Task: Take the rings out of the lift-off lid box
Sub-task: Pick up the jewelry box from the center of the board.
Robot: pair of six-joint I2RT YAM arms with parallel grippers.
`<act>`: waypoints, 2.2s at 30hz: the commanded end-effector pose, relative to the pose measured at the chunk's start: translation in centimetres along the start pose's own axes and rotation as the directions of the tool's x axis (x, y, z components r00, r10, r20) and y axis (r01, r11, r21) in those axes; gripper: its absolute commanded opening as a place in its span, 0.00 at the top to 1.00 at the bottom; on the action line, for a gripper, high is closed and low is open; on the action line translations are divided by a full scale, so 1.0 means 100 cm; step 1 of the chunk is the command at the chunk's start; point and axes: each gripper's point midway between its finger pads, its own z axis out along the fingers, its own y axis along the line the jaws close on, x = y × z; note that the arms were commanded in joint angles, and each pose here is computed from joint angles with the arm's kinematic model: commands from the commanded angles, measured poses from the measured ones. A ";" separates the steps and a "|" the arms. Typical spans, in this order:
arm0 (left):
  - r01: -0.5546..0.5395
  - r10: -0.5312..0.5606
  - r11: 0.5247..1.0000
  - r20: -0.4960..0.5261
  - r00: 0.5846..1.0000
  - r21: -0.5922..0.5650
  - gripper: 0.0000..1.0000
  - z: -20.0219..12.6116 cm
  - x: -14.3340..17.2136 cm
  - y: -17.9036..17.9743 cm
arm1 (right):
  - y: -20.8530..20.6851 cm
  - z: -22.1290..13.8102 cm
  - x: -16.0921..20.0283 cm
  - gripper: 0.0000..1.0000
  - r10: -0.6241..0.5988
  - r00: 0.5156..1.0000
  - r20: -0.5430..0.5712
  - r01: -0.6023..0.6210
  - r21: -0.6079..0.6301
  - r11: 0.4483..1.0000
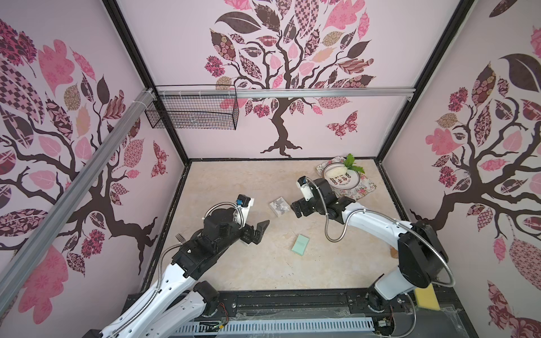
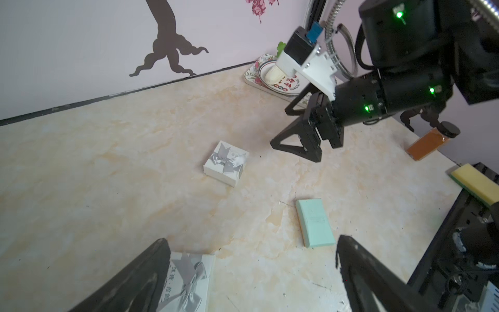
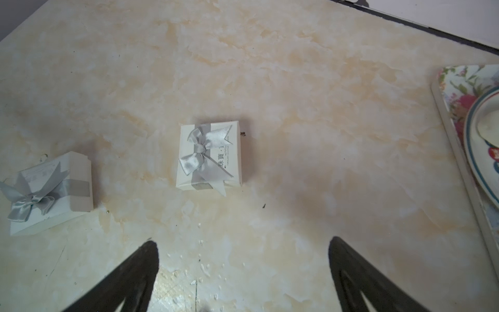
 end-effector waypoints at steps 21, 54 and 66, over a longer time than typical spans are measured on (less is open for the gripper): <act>-0.058 0.066 0.996 -0.106 0.992 0.072 0.02 0.004 0.032 0.007 | 0.042 0.112 0.002 0.00 -0.106 0.985 -0.138 0.100 -0.054 0.994; -0.056 0.056 0.998 -0.079 0.995 -0.002 0.02 0.002 0.024 0.019 | 0.044 0.109 0.003 0.33 -0.049 0.988 -0.144 0.040 -0.065 0.997; -0.015 0.030 0.994 0.145 0.989 -0.106 0.02 0.046 -0.015 0.038 | 0.027 -0.005 -0.017 0.30 0.292 0.956 0.012 -0.266 -0.379 0.886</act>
